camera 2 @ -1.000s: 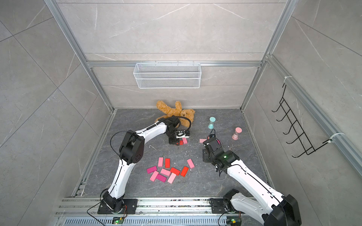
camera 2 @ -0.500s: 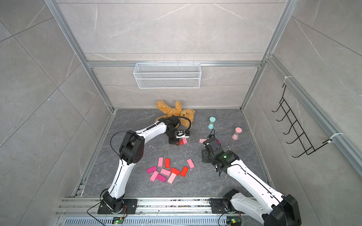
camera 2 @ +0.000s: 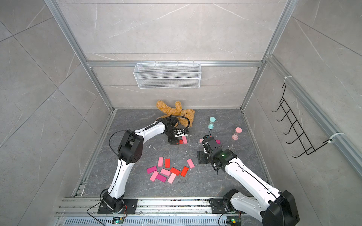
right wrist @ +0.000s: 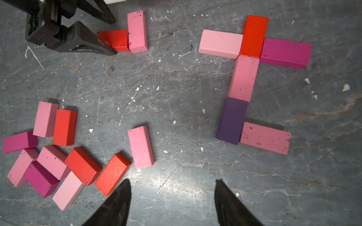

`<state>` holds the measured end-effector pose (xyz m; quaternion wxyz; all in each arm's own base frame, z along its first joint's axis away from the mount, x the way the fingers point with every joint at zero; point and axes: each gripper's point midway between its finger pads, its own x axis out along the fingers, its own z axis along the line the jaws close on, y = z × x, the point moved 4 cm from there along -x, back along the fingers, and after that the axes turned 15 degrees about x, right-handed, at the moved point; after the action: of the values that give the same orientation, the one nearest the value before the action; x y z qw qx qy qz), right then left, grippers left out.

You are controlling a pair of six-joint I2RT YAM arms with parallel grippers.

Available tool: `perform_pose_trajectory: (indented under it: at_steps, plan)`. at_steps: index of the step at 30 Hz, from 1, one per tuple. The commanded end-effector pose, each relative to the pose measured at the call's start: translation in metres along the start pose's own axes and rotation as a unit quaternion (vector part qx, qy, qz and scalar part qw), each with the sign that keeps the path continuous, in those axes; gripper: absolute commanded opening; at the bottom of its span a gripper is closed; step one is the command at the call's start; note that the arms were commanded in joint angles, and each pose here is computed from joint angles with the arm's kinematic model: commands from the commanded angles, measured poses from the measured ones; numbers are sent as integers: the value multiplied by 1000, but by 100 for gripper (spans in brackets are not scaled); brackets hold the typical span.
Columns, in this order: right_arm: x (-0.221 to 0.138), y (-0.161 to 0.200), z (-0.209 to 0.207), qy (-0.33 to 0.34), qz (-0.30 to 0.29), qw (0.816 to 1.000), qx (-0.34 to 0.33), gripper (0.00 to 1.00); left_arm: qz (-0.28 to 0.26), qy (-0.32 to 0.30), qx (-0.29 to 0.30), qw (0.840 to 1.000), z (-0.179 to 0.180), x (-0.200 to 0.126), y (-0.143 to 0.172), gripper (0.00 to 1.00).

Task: Assemble the letter t with building blocks
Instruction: Assemble the building block at the center of the board.

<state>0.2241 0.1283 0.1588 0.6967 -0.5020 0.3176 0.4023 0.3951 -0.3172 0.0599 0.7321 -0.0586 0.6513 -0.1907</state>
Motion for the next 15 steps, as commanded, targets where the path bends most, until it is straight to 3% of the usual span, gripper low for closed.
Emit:
perform_pose_trajectory:
  at_steps: [1, 8, 15]
  plan:
    - [8, 7, 7, -24, 30, 999, -16, 68, -16, -9, -4, 1000, -2, -28, -6, 58]
    - [21, 15, 17, -44, 69, 996, -24, 68, -86, -52, -9, 995, -6, -83, -32, 59]
    - [37, 25, 26, -42, 98, 994, -40, 66, -141, -166, -52, 975, 0, -152, -47, 59]
